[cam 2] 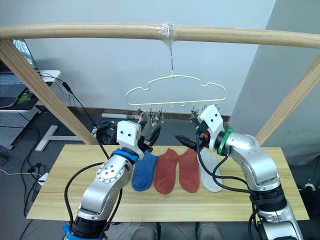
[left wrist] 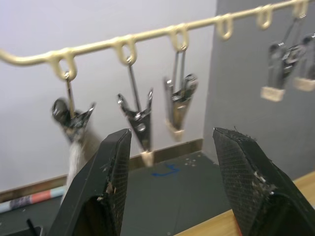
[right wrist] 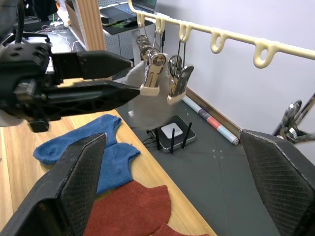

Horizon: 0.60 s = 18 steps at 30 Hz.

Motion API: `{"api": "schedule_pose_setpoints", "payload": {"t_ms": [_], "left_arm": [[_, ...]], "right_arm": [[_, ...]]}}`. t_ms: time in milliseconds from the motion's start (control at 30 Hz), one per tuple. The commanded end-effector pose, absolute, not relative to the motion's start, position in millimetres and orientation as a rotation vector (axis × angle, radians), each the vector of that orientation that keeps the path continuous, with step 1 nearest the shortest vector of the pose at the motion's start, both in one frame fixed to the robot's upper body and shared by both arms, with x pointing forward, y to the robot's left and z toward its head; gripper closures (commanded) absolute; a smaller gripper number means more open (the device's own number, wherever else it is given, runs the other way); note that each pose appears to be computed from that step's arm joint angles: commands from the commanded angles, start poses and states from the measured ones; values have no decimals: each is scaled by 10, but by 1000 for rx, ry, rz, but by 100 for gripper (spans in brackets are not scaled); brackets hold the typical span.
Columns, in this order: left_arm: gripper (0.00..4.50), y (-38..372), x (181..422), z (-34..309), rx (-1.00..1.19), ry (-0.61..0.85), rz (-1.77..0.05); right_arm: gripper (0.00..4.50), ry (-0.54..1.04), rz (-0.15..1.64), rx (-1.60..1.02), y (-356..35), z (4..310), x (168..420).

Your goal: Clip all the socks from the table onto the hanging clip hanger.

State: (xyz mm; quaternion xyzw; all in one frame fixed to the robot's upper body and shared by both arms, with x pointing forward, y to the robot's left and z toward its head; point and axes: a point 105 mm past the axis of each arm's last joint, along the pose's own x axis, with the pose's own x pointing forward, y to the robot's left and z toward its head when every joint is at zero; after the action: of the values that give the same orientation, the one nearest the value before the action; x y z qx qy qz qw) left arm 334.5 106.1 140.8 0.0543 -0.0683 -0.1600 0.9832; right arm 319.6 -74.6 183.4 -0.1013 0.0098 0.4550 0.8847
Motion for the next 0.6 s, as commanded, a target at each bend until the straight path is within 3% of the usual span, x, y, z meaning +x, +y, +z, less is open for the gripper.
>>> {"api": "schedule_pose_setpoints", "payload": {"t_ms": [33,600], "left_arm": [[180,1141,3469,1543,94,-207,-249],[180,1032,3730,1516,47,-240,-264]], "right_arm": [[0,-113,979,-233,-747,2181,3119],[0,-165,995,-225,-710,2376,3112]]}}
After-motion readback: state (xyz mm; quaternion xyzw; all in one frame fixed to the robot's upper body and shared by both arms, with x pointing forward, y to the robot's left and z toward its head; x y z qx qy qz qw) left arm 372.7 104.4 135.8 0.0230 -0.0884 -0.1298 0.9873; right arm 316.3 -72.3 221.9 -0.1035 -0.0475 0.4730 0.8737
